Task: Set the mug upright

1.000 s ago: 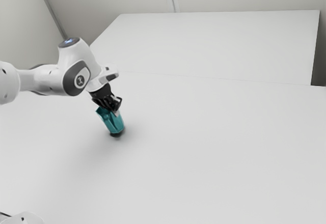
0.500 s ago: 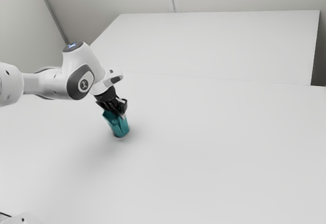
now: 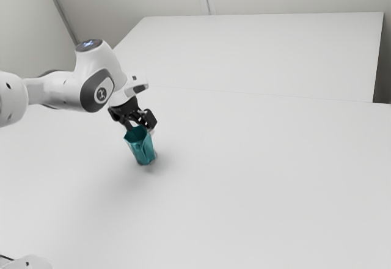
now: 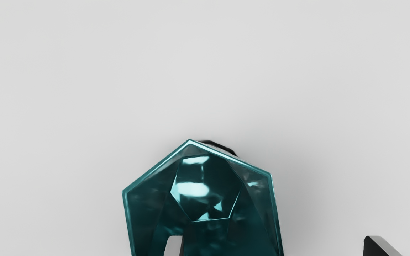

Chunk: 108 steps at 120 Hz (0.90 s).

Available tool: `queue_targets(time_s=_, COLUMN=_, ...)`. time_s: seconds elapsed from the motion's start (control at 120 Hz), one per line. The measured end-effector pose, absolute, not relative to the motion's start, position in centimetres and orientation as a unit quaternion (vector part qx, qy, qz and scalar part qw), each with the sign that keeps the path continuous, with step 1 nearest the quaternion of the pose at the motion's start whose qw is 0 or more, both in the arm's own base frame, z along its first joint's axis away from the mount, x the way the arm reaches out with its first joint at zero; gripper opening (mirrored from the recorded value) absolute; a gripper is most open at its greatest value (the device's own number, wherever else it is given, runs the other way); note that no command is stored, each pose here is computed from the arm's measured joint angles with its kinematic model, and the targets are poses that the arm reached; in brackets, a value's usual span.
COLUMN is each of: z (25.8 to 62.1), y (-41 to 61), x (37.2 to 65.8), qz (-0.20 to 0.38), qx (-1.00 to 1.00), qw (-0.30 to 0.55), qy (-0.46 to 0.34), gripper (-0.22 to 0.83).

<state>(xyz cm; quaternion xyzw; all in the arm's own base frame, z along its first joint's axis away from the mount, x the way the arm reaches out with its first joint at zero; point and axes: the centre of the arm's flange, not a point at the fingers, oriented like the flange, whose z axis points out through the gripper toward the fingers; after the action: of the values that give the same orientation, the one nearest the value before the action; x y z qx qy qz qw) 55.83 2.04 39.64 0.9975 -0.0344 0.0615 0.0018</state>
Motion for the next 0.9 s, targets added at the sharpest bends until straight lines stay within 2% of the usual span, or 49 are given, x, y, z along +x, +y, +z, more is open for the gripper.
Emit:
queue_targets(time_s=0.225, z=43.2, y=2.1, x=56.5, qz=0.053, qx=0.998, qw=-0.006, qy=-0.030, gripper=0.60)
queue_targets(time_s=0.45, z=53.2, y=2.6, x=58.5, qz=0.060, qx=0.998, qw=0.005, qy=-0.024, gripper=0.61)
queue_targets(time_s=0.667, z=62.1, y=4.1, x=58.3, qz=0.069, qx=0.998, qw=0.002, qy=-0.012, gripper=0.61)
queue_targets(time_s=0.9, z=64.0, y=2.9, x=57.0, qz=0.033, qx=0.999, qw=-0.021, qy=-0.008, gripper=0.62)
